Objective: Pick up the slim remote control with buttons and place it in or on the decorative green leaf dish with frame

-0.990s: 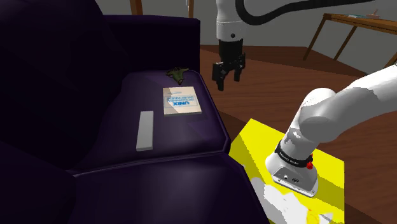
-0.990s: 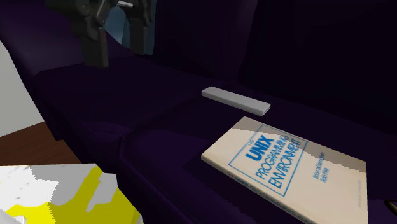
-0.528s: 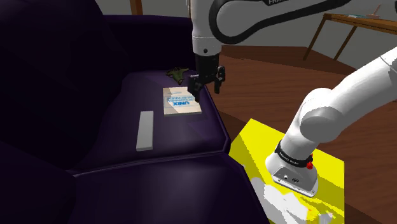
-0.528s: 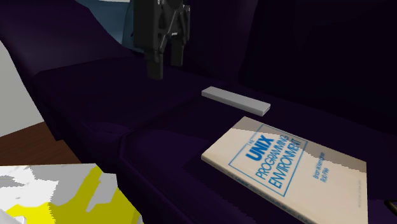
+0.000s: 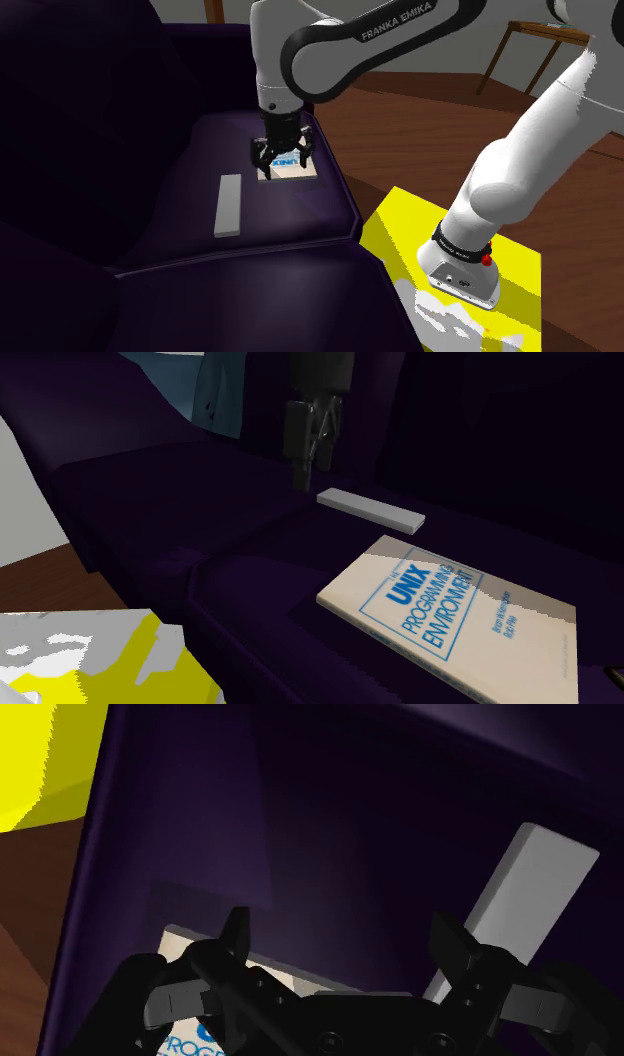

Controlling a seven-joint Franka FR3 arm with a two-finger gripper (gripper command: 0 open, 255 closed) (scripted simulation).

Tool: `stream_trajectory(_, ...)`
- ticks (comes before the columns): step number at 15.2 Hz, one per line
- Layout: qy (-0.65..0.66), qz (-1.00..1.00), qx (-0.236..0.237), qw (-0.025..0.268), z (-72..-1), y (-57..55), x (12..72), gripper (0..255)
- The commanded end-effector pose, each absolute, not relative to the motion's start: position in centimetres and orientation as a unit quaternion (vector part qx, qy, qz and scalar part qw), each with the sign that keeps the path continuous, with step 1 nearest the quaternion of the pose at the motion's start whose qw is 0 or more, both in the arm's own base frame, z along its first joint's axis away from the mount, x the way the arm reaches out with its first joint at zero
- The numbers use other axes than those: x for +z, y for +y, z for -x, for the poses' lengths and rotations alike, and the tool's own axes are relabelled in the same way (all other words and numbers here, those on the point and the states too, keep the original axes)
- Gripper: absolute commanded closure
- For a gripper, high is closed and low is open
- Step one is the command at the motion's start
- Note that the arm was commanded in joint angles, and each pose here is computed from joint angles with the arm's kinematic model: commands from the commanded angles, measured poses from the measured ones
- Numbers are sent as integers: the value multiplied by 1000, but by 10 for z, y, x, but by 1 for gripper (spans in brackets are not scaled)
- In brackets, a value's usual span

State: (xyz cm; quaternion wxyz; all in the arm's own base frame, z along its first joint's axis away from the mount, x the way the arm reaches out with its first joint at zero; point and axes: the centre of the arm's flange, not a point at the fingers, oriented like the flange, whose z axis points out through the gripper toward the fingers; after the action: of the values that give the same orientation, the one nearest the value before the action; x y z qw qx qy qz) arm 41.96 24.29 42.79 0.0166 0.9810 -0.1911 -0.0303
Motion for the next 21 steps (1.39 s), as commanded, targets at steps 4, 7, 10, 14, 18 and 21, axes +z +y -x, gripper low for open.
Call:
stream_trajectory(4, -225, -974, -17, 7, -458, 285, 402, 0)
stream_trajectory(7, -244, -970, -10, 3, -482, 310, 388, 0)
stream_trajectory(10, -264, -965, -3, -2, -508, 333, 374, 0)
stream_trajectory(14, -268, -963, -1, -3, -514, 338, 355, 0)
stream_trajectory(18, -268, -963, -1, -3, -514, 338, 334, 0)
stream_trajectory(21, -268, -963, -1, -3, -514, 338, 331, 0)
